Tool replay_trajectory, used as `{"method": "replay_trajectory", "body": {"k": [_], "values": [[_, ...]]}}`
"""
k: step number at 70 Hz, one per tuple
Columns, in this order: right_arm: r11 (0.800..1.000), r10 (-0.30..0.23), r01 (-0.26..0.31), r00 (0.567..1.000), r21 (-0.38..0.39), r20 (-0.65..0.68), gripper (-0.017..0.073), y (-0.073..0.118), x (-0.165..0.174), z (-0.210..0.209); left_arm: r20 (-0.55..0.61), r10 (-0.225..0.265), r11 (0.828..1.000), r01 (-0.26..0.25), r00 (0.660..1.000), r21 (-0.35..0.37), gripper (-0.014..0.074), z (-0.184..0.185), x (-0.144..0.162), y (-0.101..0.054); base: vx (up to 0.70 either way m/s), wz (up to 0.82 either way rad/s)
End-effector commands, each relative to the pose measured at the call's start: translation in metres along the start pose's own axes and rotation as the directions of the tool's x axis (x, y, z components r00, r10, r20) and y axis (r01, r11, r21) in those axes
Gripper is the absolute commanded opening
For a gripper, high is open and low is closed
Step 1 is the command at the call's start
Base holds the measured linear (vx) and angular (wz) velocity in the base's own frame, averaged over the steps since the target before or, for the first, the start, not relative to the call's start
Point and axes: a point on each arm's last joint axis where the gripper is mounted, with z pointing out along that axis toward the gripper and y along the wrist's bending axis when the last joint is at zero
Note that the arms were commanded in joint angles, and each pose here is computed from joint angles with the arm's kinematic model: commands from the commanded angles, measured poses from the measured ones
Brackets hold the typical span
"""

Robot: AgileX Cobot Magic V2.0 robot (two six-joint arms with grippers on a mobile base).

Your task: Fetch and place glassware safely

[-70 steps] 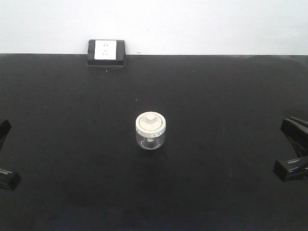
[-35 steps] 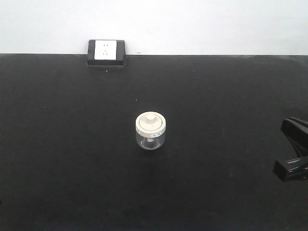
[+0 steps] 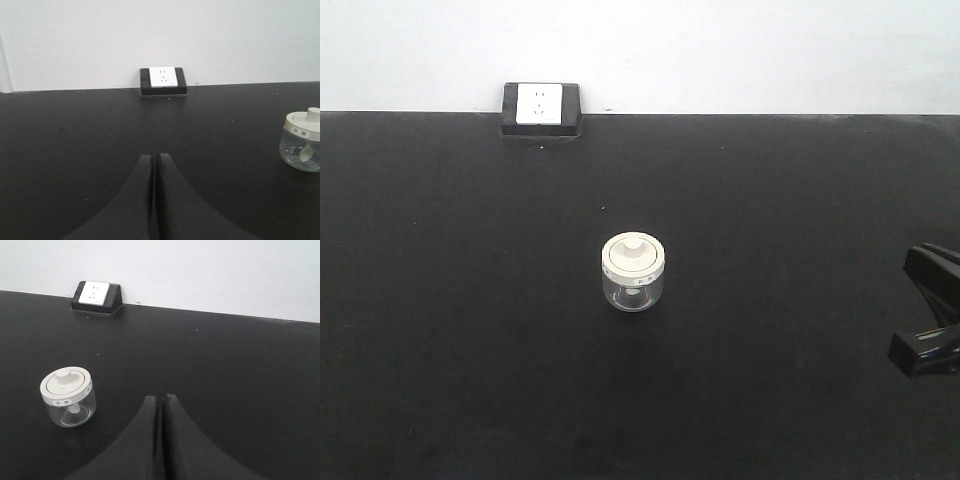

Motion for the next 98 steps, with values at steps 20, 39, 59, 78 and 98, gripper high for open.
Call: {"method": "replay_trajectory", "body": {"k": [20,39,59,78,98], "values": [[1.000,-0.014,0.015,0.997,-0.016,0.074,-0.0003,0.0012,-0.0130,-0.0024,-0.018,-0.116,0.993,0.117,0.993,0.018,0.0001,-0.0036,0.0116,-0.0012,0.00,0.00],[1.000,-0.014,0.015,0.997,-0.014,0.071,-0.0003,0.0011,-0.0127,-0.0024,-0.019,-0.147,0.989,0.147,0.989,0.020,0.0001,-0.0037,0.0114,-0.0015,0.00,0.00],[1.000,-0.014,0.015,0.997,-0.014,0.071,-0.0003,0.0011,-0.0127,-0.0024,-0.019,-0.147,0.989,0.147,0.989,0.020,0.0001,-0.0037,0.0114,-0.0015,0.00,0.00],[1.000,-0.014,0.015,0.997,-0.014,0.071,-0.0003,0.0011,-0.0127,-0.0024,-0.019,-0.147,0.989,0.147,0.989,0.020,0.0001,-0.0037,0.0114,-0.0015,0.00,0.00],[1.000,-0.016,0.017,0.997,-0.014,0.071,-0.0003,0.0010,-0.0127,-0.0024,-0.019,-0.147,0.989,0.147,0.989,0.020,0.0001,-0.0037,0.0114,-0.0015,0.00,0.00]]}}
